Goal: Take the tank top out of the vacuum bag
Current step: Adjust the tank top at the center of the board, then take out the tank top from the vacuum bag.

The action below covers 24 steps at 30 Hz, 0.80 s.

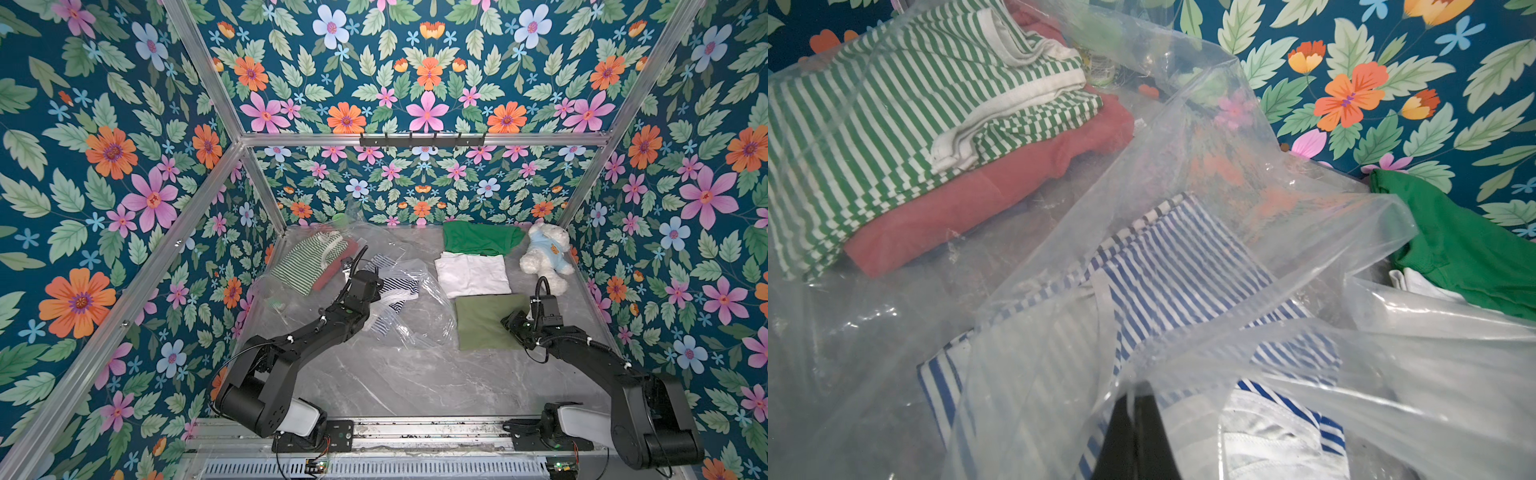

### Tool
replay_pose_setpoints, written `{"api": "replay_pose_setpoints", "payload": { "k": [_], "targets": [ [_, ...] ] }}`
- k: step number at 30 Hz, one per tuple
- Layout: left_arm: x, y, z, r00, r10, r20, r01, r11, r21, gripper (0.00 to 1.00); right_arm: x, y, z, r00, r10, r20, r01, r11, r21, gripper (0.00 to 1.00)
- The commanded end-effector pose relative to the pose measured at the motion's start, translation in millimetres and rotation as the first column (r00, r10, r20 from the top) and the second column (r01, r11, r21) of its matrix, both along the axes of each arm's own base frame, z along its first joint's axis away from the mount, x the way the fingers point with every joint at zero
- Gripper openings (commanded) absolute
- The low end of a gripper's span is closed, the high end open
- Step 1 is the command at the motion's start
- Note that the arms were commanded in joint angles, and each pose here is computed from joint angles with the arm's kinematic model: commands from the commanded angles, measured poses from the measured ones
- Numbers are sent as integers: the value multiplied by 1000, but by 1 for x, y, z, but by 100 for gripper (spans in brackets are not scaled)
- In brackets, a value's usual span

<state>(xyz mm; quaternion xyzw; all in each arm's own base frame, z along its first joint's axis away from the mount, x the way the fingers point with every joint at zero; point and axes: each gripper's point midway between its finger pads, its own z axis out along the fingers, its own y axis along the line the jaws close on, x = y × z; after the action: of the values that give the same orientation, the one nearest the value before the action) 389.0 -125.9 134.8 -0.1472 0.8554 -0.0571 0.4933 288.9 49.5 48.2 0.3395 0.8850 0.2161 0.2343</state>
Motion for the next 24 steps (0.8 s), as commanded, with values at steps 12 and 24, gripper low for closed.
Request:
{"api": "replay_pose_setpoints", "payload": {
  "k": [12,24],
  "targets": [
    [2,-13,15,999,-31,36,31,999,-8,0,35,108,128,840,348,417,-369,929,-32,71],
    [-2,-28,18,997,-69,35,70,998,-6,0,41,264,123,603,678,420,-681,712,-171,74]
  ]
}}
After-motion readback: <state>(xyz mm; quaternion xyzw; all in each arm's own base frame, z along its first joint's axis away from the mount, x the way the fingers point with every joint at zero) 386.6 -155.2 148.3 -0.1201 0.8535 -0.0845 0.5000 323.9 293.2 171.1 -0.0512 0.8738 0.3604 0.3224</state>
